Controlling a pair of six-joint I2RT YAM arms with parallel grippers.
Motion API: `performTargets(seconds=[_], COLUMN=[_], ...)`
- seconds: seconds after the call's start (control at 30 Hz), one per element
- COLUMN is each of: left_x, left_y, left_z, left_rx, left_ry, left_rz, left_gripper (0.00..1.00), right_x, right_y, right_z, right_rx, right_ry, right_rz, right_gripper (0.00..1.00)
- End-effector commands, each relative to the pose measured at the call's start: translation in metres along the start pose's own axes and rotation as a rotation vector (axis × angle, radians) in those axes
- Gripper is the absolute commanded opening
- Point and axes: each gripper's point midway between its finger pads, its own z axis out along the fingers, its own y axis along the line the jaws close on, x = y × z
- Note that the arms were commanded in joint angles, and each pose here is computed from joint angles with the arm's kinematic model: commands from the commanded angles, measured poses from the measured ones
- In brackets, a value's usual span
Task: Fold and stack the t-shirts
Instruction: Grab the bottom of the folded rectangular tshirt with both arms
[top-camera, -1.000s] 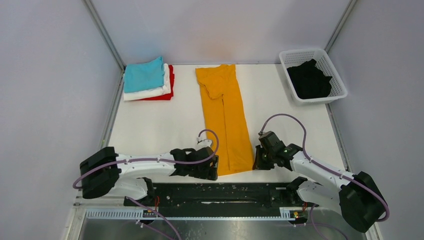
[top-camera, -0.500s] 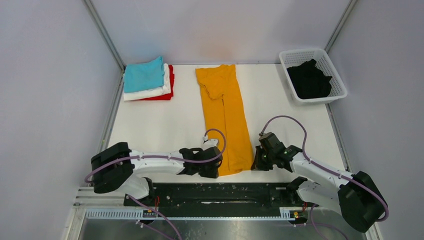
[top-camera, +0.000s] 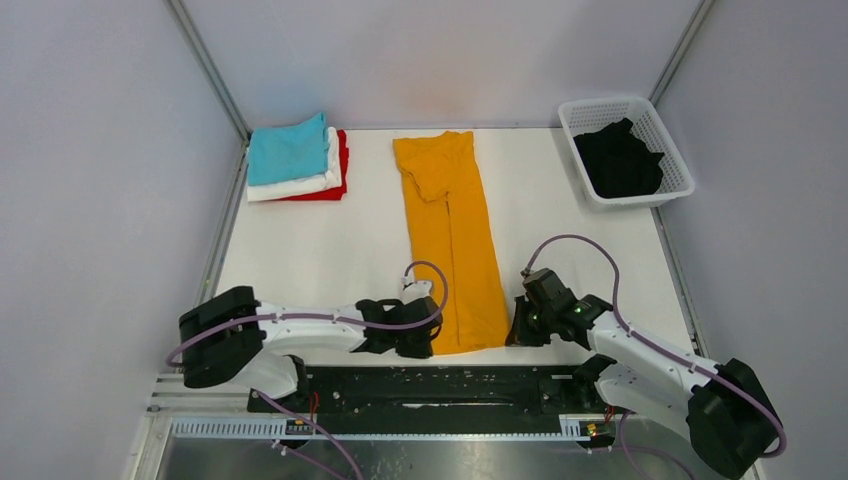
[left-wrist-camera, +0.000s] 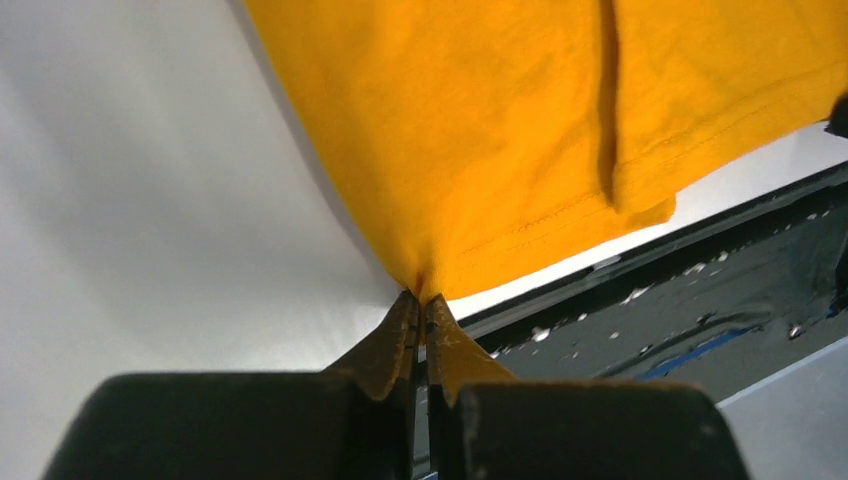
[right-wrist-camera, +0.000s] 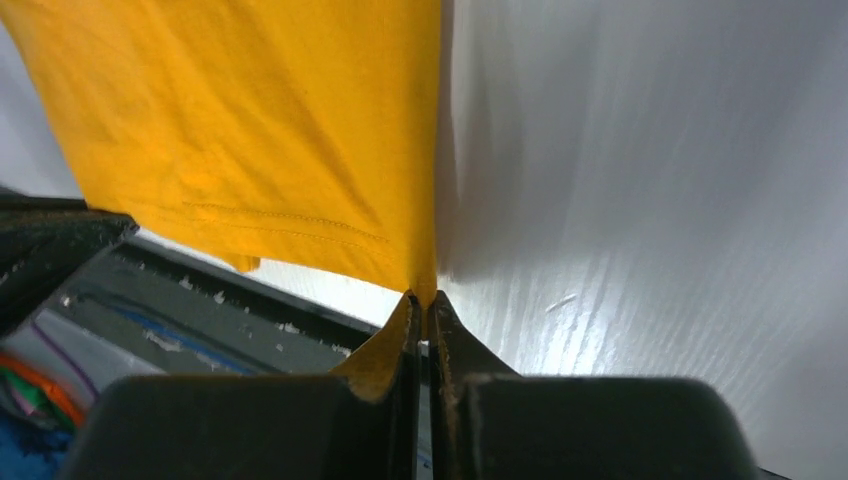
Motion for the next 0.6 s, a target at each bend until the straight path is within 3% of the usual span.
performTargets(seconds=[0.0,0.3,0.57], left_x=[0.028,0.031,-0.021], left_y=[0.04,0.004,-0.003], left_z=[-0.012,-0.032,-0.046], left_rx=[-0.064,0.116,0.114], left_ry=[0.049,0.034,-0.139], left_rz=[-0.006,0.032,0.024], left_gripper=[0.0,0.0,0.0], right_x=[0.03,0.051,0.004], right_y=[0.009,0.034,0.056], right_z=[-0.009,-0.022,-0.032], right_rx=[-0.099,-0.265,-0.266], right_ry=[0.104,0.156,-0.016], right_rz=[0.006,-0.01,-0.046], right_gripper=[0.0,0.0,0.0])
